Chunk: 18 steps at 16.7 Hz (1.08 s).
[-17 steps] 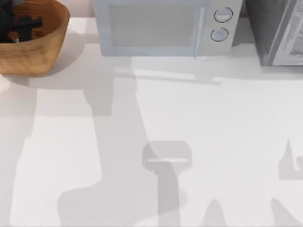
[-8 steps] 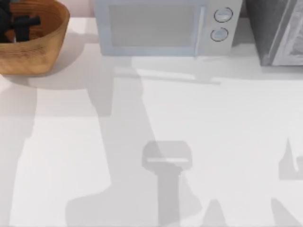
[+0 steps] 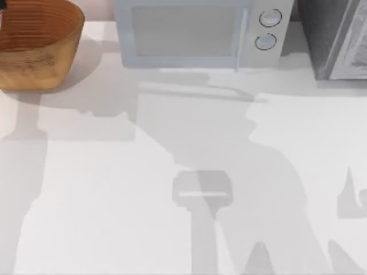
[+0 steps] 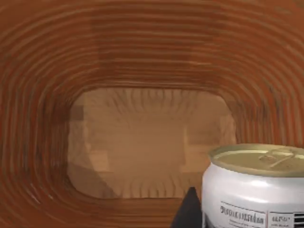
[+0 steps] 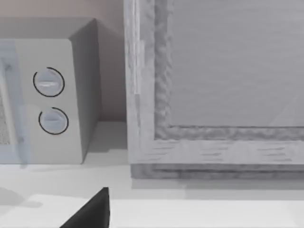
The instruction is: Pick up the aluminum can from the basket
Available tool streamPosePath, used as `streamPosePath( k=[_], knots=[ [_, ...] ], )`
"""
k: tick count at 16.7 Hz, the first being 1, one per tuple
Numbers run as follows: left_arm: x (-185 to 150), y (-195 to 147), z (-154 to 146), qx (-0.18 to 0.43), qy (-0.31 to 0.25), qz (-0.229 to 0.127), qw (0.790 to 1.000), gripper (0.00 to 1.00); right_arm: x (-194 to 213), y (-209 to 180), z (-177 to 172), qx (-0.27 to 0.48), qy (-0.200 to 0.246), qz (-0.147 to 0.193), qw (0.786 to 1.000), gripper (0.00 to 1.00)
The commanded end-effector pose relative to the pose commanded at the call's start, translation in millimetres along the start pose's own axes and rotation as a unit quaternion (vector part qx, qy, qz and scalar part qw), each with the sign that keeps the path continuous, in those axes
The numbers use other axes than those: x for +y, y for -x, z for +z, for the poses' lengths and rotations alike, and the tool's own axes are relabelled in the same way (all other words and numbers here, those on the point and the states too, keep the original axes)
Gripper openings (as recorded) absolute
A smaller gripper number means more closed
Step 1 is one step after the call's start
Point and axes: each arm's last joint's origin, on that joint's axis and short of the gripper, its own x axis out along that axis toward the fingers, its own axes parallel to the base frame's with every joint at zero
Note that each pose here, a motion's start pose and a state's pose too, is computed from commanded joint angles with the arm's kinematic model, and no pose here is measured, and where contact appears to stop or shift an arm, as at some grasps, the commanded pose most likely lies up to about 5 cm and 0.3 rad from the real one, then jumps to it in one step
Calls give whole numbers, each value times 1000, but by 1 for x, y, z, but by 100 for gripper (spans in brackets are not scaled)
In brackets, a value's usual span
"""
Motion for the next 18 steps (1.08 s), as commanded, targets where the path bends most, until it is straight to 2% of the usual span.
streamPosePath(
  k=[2, 4, 6, 8, 10, 13, 15, 18],
  knots=[
    [-15, 55, -22, -59, -13, 6, 998, 0, 0, 0, 0, 0, 0, 0, 1000, 100],
    [-27, 103, -58, -118, -25, 11, 993, 0, 0, 0, 0, 0, 0, 0, 1000, 100],
    [-36, 138, -105, -175, -34, 17, 984, 0, 0, 0, 0, 0, 0, 0, 1000, 100],
    [-41, 156, -158, -228, -41, 22, 973, 0, 0, 0, 0, 0, 0, 0, 1000, 100],
    [-43, 161, -211, -280, -45, 27, 959, 0, 0, 0, 0, 0, 0, 0, 1000, 100],
    [-42, 146, -278, -350, -49, 33, 935, 0, 0, 0, 0, 0, 0, 0, 1000, 100],
    [-39, 127, -310, -387, -49, 35, 920, 0, 0, 0, 0, 0, 0, 0, 1000, 100],
    [-36, 101, -339, -427, -47, 38, 902, 0, 0, 0, 0, 0, 0, 0, 1000, 100]
  ],
)
